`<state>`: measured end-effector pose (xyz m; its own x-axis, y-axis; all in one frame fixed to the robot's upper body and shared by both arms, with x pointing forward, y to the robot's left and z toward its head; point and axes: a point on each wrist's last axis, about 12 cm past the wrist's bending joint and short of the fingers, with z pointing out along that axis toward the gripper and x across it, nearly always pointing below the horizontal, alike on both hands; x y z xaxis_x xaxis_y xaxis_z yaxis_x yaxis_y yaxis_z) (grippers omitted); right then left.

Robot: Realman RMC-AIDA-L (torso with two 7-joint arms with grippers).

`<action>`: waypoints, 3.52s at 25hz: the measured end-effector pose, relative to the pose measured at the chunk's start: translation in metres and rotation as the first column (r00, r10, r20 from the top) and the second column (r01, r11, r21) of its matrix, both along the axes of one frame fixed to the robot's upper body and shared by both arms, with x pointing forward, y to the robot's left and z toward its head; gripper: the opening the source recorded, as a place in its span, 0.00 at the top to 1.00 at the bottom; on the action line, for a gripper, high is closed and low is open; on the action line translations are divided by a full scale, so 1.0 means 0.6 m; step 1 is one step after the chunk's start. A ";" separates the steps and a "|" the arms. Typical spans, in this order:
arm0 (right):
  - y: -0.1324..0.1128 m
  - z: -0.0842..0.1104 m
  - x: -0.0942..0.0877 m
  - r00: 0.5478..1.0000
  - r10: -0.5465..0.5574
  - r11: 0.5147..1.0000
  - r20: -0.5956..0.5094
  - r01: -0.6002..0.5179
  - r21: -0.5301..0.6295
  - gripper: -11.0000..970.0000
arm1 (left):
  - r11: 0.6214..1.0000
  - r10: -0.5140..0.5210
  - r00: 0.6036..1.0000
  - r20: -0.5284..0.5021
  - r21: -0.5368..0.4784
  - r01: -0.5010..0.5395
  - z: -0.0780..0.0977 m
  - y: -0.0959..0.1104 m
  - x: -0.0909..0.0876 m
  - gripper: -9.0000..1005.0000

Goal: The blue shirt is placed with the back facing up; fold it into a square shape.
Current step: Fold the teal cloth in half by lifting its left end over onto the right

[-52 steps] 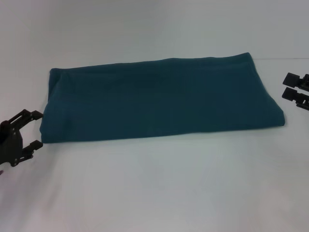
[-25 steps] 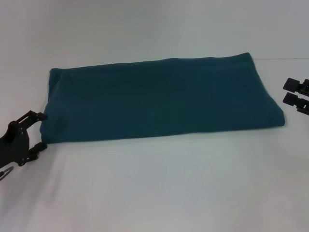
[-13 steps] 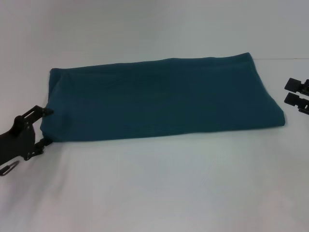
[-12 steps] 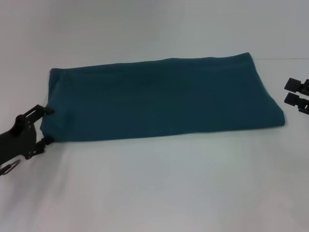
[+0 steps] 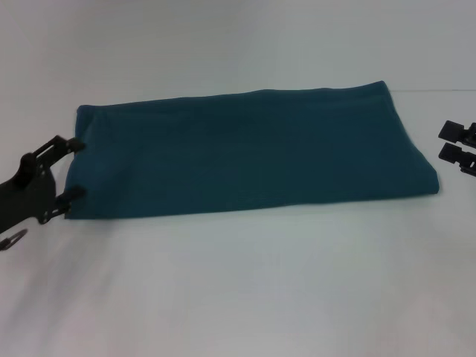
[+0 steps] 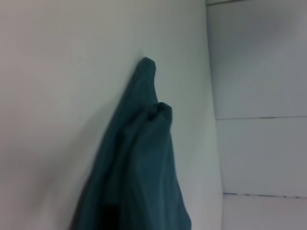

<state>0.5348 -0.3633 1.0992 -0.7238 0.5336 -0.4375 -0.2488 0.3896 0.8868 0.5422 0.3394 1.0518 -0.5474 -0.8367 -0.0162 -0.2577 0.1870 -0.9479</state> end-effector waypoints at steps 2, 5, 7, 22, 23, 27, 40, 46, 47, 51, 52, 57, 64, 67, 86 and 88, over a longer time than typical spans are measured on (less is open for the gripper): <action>-0.001 -0.002 -0.001 1.000 -0.003 1.000 -0.003 0.003 0.001 0.29 | 1.000 0.017 1.000 -0.019 0.003 -0.017 -0.009 0.006 -0.009 0.10; -0.002 -0.006 -0.003 1.000 -0.008 1.000 -0.009 0.008 0.001 0.29 | 0.999 0.038 0.999 -0.038 0.008 -0.037 -0.017 0.012 -0.020 0.10; -0.002 -0.006 -0.003 1.000 -0.008 1.000 -0.010 0.008 0.000 0.29 | 0.999 0.048 0.998 -0.045 0.011 -0.048 -0.021 0.018 -0.026 0.10; -0.007 -0.015 -0.009 0.999 -0.021 1.000 -0.029 0.020 -0.018 0.29 | 0.993 0.086 0.993 -0.085 0.087 -0.079 -0.031 0.023 -0.018 0.11; -0.007 -0.015 -0.009 0.999 -0.021 1.000 -0.029 0.021 -0.018 0.29 | 0.993 0.088 0.992 -0.086 0.087 -0.080 -0.032 0.023 -0.018 0.11; -0.008 -0.015 -0.009 0.999 -0.025 1.000 -0.029 0.025 -0.017 0.29 | 0.992 0.093 0.992 -0.087 0.088 -0.085 -0.032 0.025 -0.019 0.12; -0.010 -0.016 -0.009 0.999 -0.035 0.999 -0.032 0.034 -0.021 0.29 | 0.991 0.105 0.989 -0.101 0.088 -0.096 -0.035 0.023 -0.015 0.13; -0.011 -0.017 -0.008 0.999 -0.040 0.999 -0.032 0.040 -0.024 0.29 | 0.993 0.095 0.990 -0.108 0.078 -0.087 -0.037 0.014 -0.010 0.13; -0.012 -0.016 -0.008 0.999 -0.040 0.999 -0.032 0.040 -0.025 0.29 | 0.994 0.092 0.990 -0.108 0.076 -0.084 -0.037 0.012 -0.009 0.13; -0.012 -0.016 -0.008 0.999 -0.041 0.999 -0.032 0.040 -0.025 0.29 | 0.996 0.057 0.993 -0.106 0.077 -0.049 -0.034 -0.002 0.002 0.14; -0.012 -0.016 -0.008 0.999 -0.041 0.999 -0.032 0.040 -0.025 0.29 | 0.996 0.045 0.994 -0.103 0.077 -0.038 -0.031 -0.007 0.007 0.14; -0.012 -0.016 -0.008 0.999 -0.042 0.999 -0.032 0.041 -0.026 0.29 | 0.997 -0.011 0.998 -0.063 0.081 0.016 -0.013 -0.024 0.032 0.14; -0.012 -0.017 -0.009 0.999 -0.042 0.999 -0.032 0.041 -0.026 0.29 | 0.996 -0.025 0.999 -0.026 0.082 0.027 0.000 -0.020 0.035 0.15; -0.013 -0.017 -0.009 0.999 -0.042 0.999 -0.032 0.042 -0.027 0.29 | 0.997 -0.012 0.999 -0.048 0.078 0.016 -0.010 -0.014 0.024 0.15; -0.015 -0.020 -0.013 0.998 -0.048 0.999 -0.037 0.047 -0.028 0.29 | 0.999 -0.004 0.994 -0.105 0.052 0.010 -0.034 -0.024 0.009 0.16; -0.016 -0.021 -0.015 0.998 -0.051 0.998 -0.039 0.050 -0.029 0.29 | 0.998 0.001 0.995 -0.103 0.060 0.005 -0.032 -0.025 0.014 0.16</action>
